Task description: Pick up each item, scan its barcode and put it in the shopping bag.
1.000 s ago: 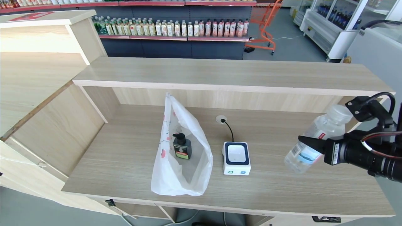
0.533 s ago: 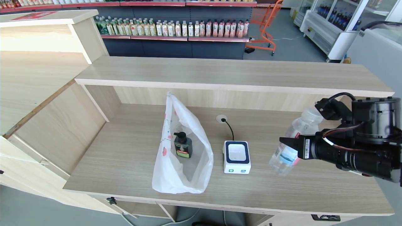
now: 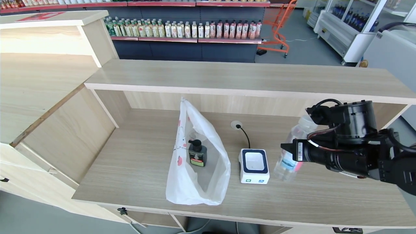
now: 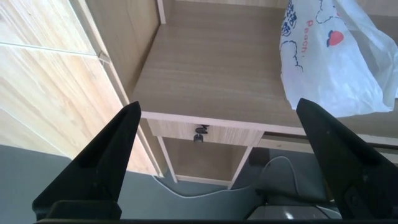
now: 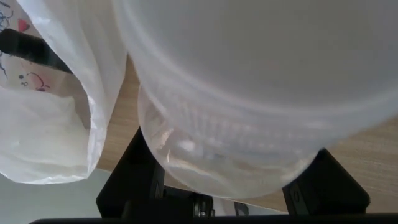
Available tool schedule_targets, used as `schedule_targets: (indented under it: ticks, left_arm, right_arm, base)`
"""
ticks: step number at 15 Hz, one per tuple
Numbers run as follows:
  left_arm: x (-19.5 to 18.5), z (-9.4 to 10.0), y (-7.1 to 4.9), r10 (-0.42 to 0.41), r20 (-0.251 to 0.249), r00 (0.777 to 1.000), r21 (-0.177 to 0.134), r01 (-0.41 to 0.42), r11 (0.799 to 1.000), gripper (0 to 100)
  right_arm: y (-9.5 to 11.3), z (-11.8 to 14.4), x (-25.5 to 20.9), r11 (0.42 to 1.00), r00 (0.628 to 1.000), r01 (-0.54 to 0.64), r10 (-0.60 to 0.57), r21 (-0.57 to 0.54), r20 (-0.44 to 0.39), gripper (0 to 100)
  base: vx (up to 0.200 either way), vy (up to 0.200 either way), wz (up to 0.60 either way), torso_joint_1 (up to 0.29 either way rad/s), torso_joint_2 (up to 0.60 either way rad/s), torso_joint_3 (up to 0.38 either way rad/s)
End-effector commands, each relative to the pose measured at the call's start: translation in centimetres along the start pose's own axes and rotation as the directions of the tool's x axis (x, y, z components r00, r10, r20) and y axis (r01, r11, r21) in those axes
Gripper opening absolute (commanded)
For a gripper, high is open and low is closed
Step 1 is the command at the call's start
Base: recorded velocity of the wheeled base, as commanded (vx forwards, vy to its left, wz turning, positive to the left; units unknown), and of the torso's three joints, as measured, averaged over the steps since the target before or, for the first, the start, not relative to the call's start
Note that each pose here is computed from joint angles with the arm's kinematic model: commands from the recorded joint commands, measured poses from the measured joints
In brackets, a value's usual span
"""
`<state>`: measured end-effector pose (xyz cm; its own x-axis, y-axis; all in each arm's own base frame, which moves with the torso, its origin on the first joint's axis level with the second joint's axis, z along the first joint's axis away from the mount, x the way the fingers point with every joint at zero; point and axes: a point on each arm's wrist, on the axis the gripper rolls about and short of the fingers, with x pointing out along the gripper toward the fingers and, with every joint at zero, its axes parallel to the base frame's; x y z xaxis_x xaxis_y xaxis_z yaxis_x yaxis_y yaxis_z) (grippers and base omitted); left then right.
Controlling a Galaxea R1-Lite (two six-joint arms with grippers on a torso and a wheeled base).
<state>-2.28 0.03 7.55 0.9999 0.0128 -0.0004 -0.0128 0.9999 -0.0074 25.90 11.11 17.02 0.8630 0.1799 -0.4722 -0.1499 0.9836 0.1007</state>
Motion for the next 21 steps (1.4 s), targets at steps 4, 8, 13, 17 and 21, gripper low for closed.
schedule_targets:
  ticks: [4, 8, 13, 17, 21]
  left_arm:
    - [0.0, 0.0, 0.0, 0.0, 0.0, 1.0, -0.002, 0.0, 1.0, 100]
    - [0.0, 0.0, 0.0, 0.0, 0.0, 1.0, 0.0, 0.0, 1.0, 100]
    - [0.0, 0.0, 0.0, 0.001, 0.0, 1.0, 0.0, -0.001, 1.0, 100]
    - [0.0, 0.0, 0.0, 0.0, 0.0, 1.0, 0.0, 0.0, 1.0, 100]
    - [0.0, 0.0, 0.0, 0.001, 0.0, 1.0, 0.0, -0.001, 1.0, 100]
  right_arm:
    - [0.6, -0.6, 2.6, 1.0, 0.998, 0.015, -0.014, 0.015, -0.061, 0]
    - [1.5, -0.1, 4.9, 0.999, 0.998, 0.01, -0.007, 0.052, -0.063, 0]
    - [3.7, -1.6, 7.5, 0.992, 0.993, 0.009, 0.005, 0.124, -0.115, 0]
    - [5.6, -0.4, 9.2, 0.981, 0.998, 0.003, 0.01, 0.192, -0.066, 0]
    - [5.9, 0.3, 9.3, 0.981, 0.999, -0.007, 0.016, 0.196, -0.043, 0]
  base:
    - [0.0, 0.0, 0.0, 0.0, 0.0, 0.0]
    - [0.0, 0.0, 0.0, 0.0, 0.0, 0.0]
    - [0.0, 0.0, 0.0, 0.0, 0.0, 0.0]
    - [0.0, 0.0, 0.0, 0.0, 0.0, 0.0]
    - [0.0, 0.0, 0.0, 0.0, 0.0, 0.0]
